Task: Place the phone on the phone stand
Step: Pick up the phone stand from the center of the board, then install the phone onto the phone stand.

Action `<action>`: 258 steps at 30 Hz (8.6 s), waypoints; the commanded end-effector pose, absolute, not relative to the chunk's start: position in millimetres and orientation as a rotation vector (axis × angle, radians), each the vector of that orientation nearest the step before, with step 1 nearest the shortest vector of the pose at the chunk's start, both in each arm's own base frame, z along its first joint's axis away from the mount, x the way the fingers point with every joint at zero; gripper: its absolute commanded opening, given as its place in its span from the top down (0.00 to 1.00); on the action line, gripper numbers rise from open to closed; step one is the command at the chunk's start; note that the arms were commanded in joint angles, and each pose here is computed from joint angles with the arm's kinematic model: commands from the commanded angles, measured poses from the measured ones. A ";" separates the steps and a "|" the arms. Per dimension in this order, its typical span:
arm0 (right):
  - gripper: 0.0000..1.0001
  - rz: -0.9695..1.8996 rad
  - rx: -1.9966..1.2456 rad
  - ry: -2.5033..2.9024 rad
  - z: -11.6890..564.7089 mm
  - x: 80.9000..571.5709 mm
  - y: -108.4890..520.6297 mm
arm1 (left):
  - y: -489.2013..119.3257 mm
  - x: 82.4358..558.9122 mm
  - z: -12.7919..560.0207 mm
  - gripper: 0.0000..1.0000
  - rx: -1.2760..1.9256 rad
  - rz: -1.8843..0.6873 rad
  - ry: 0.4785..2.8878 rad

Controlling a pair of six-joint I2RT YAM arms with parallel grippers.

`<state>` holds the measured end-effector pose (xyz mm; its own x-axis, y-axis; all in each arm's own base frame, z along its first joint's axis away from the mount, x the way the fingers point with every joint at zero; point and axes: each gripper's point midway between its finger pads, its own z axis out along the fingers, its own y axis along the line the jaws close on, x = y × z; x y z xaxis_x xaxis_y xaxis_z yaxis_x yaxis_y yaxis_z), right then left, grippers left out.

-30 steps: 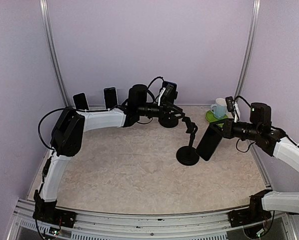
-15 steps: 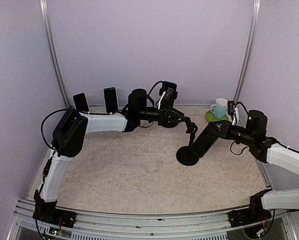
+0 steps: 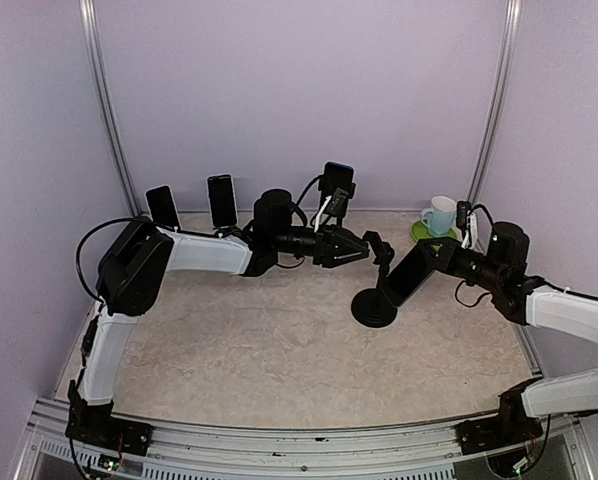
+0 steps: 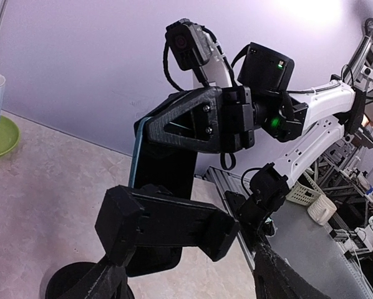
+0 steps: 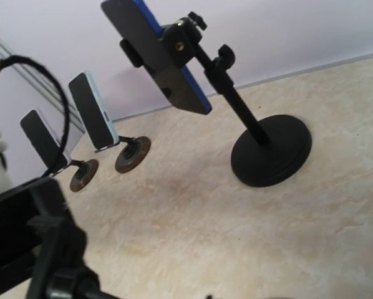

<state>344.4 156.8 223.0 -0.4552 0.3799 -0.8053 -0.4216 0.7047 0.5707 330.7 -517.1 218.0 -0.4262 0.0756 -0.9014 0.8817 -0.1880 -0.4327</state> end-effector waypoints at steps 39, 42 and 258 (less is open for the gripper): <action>1.00 0.857 -0.160 1.619 315.9 370.5 169.6 | -549.6 253.8 256.5 0.35 1.148 -1.761 1.365; 1.00 0.863 -0.177 1.619 319.5 372.8 173.8 | -552.1 245.3 261.0 0.36 1.124 -1.792 1.350; 1.00 1.507 -1.461 1.332 307.8 236.9 306.8 | -501.1 244.7 250.0 1.00 1.381 -1.486 1.265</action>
